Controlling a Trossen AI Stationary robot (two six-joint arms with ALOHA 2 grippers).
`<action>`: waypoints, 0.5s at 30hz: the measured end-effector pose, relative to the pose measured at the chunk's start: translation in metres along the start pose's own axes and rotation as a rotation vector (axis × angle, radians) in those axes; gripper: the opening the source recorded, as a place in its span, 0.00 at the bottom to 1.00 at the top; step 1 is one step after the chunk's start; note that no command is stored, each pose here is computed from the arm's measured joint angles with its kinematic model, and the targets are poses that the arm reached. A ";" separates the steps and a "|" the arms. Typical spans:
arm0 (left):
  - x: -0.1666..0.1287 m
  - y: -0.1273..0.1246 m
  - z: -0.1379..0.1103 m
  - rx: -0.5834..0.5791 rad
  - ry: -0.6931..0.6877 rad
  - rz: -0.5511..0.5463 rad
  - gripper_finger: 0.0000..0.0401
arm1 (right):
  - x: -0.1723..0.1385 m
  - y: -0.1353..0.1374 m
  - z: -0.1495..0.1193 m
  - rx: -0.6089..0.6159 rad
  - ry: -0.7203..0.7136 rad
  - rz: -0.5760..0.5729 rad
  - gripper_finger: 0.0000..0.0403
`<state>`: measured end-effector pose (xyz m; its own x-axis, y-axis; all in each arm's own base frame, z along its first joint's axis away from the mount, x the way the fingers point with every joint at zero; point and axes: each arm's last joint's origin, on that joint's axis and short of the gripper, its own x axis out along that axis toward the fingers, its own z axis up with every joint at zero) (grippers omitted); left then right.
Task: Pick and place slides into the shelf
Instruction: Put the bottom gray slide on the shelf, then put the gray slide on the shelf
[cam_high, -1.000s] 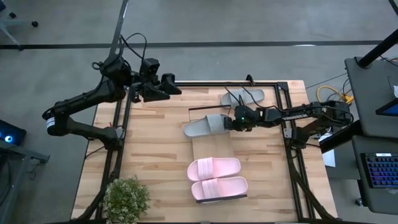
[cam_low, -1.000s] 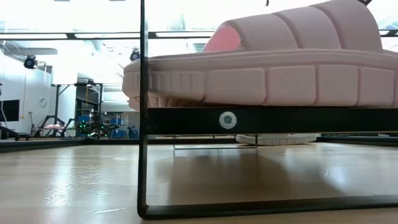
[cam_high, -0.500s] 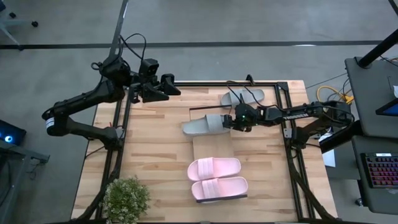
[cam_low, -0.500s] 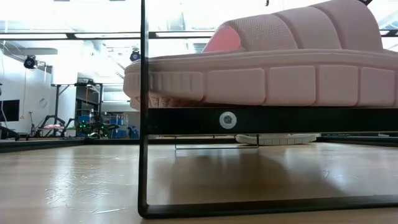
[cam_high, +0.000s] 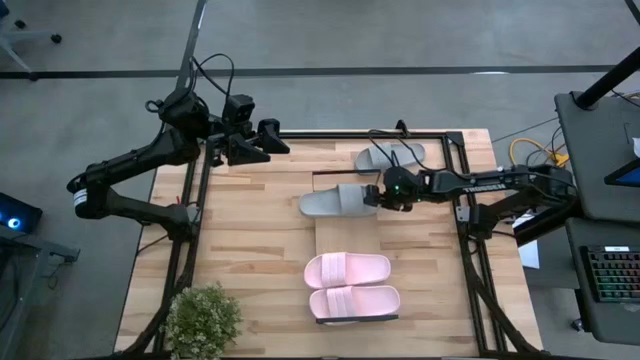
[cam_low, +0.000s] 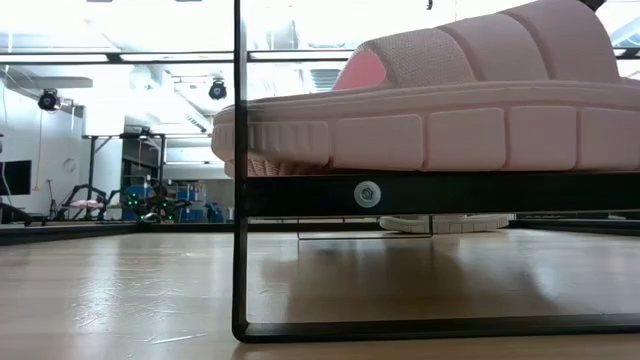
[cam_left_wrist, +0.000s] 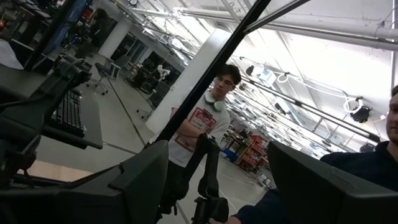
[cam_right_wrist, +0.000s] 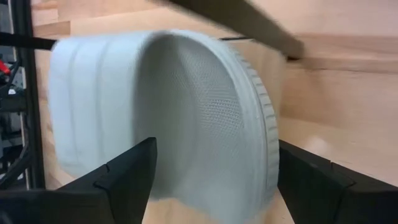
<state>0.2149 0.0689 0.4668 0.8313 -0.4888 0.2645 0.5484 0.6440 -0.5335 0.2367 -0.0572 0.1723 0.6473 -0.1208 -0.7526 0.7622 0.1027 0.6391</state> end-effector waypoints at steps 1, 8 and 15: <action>0.000 0.000 0.000 0.002 0.002 -0.001 0.65 | -0.002 0.000 0.000 0.001 -0.001 -0.003 0.72; 0.000 0.000 0.000 0.005 0.006 -0.003 0.65 | -0.011 0.000 0.000 0.005 -0.008 -0.004 0.70; 0.000 0.000 -0.001 0.005 0.007 -0.005 0.65 | -0.011 -0.008 -0.003 0.018 0.013 -0.093 0.68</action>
<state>0.2145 0.0683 0.4665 0.8278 -0.4964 0.2614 0.5531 0.6444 -0.5281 0.2232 -0.0540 0.1748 0.5739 -0.1158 -0.8107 0.8189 0.0742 0.5692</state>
